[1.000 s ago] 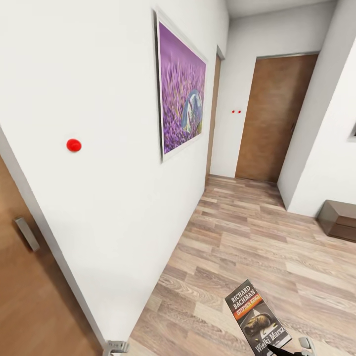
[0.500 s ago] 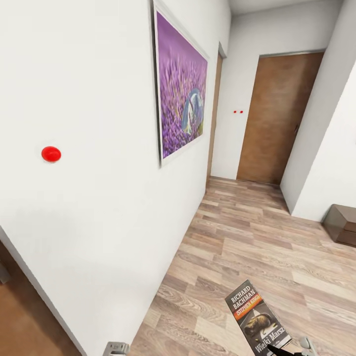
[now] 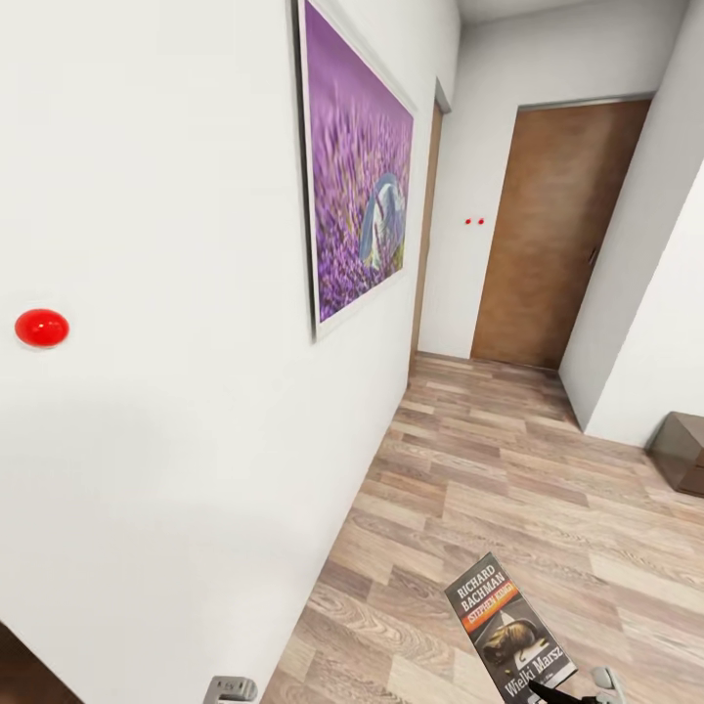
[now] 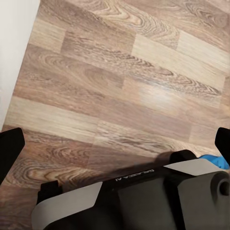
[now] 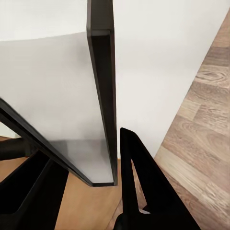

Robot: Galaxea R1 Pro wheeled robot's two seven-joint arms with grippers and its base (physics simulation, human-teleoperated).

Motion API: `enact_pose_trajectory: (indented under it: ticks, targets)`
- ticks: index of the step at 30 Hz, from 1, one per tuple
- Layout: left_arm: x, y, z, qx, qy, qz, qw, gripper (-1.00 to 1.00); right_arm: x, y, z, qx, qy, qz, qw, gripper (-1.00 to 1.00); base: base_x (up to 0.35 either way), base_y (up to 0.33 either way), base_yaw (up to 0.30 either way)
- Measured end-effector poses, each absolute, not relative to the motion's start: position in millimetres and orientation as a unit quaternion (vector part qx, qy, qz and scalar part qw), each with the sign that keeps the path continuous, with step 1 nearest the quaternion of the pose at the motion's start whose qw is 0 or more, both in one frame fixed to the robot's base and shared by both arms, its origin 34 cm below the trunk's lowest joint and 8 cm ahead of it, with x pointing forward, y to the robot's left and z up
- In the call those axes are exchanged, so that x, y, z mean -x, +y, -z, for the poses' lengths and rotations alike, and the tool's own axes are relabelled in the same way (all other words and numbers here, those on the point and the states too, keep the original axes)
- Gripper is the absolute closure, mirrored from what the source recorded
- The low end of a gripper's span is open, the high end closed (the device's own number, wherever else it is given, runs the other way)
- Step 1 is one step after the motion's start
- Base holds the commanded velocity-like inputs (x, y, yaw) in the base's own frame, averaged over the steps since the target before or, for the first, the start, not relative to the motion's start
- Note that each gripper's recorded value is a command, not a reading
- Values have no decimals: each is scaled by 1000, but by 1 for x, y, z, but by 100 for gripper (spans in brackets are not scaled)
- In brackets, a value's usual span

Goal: In the bedroom, move the book from the bed onto either nightstand, and place the two sandals side by side next to the bed.

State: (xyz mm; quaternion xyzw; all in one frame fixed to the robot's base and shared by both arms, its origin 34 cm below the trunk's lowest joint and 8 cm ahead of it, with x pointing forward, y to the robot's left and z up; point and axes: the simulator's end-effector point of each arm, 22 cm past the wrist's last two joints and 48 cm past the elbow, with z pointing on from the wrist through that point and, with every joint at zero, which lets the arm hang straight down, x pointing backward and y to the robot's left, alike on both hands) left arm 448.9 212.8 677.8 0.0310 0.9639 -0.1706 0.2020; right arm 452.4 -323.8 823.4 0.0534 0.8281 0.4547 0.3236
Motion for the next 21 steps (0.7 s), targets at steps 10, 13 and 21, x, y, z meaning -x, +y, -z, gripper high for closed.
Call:
enact_pose_trajectory:
  ticks: [10,13,21]
  targets:
    - [-449,213,-678,-31,964,171,202,-100,-453,-324,-823,-53,828,-455,323,100,10,0,-102]
    - [-449,213,-678,-31,964,171,202,-100,-452,-324,-823,-54,828,-455,324,100,1,0,-168]
    - [-449,213,-678,-31,964,171,202,-100,-453,-324,-823,-53,828,-455,324,100,0,0,-137]
